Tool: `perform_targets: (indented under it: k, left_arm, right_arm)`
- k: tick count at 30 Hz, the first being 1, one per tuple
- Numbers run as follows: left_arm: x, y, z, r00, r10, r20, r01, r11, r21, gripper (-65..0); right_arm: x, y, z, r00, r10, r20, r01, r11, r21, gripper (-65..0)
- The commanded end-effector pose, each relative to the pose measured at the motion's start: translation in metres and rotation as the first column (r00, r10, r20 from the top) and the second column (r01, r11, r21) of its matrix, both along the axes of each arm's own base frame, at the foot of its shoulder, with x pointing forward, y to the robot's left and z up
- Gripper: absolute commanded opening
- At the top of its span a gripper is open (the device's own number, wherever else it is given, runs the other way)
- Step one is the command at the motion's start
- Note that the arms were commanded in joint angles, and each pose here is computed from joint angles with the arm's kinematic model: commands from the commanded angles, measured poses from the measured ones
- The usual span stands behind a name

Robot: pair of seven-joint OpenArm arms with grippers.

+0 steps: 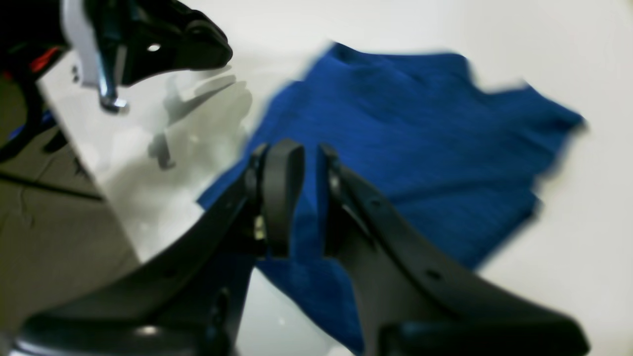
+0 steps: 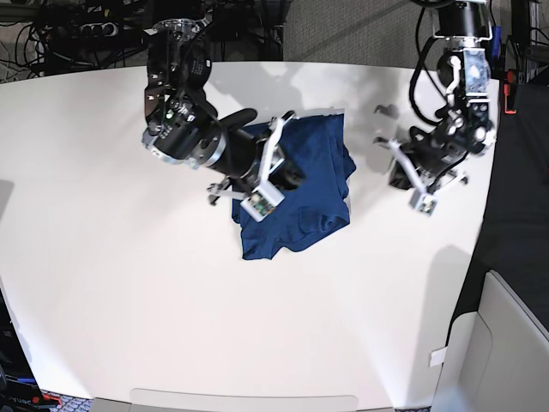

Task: Fold the T-shirt properly
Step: 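Slide the folded shirt with the right gripper and flatten it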

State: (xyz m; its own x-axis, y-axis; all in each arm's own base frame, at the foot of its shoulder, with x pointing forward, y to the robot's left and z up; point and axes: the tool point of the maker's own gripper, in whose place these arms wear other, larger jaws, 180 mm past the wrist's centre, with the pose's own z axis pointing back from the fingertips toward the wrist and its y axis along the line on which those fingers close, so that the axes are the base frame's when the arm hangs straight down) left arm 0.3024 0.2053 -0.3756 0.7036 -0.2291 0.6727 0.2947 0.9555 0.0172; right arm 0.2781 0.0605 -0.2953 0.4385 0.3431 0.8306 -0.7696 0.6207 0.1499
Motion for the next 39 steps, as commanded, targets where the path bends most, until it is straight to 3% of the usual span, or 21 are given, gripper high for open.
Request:
perform_targets:
  k: [1,8,11,18,28,34,39]
  left_arm:
    - [0.006,0.013,0.017,0.998,0.02,0.053,-0.021,1.0,0.012,-58.1]
    - [-0.024,0.05,0.026,0.991,0.117,0.064,-0.121,0.991,0.052,-58.1]
    - [-0.036,0.055,0.028,0.985,0.155,0.069,-0.159,0.986,0.045,-58.1]
    - [-0.045,0.064,0.044,0.969,0.215,0.119,-0.221,0.974,0.042,-58.1]
    - [-0.05,0.087,0.054,0.953,0.267,0.144,-0.278,0.958,0.063,-58.1]
    - [-0.051,0.091,0.056,0.948,0.28,0.149,-0.292,0.954,0.064,-58.1]
    - [-0.052,0.092,0.055,0.948,0.282,0.147,-0.294,0.954,0.066,-58.1]
  right_arm:
    - [0.002,0.01,0.01,0.999,0.023,0.031,-0.024,0.999,0.029,-57.2]
    - [-0.003,0.043,-0.035,0.984,0.141,-0.107,-0.141,0.99,0.007,-57.2]
    - [0.007,0.049,-0.052,0.978,0.145,-0.153,-0.142,0.989,0.03,-57.2]
    - [0.023,0.049,-0.083,0.957,0.152,-0.249,-0.159,0.987,-0.008,-57.2]
    - [0.041,-0.04,-0.113,0.964,0.053,-0.261,-0.105,0.976,-0.19,-57.2]
    - [0.06,-0.102,-0.116,0.961,-0.106,-0.257,0.05,0.975,-0.217,-57.2]
    - [0.077,-0.159,-0.109,0.955,-0.203,-0.215,0.138,0.95,-0.281,-57.2]
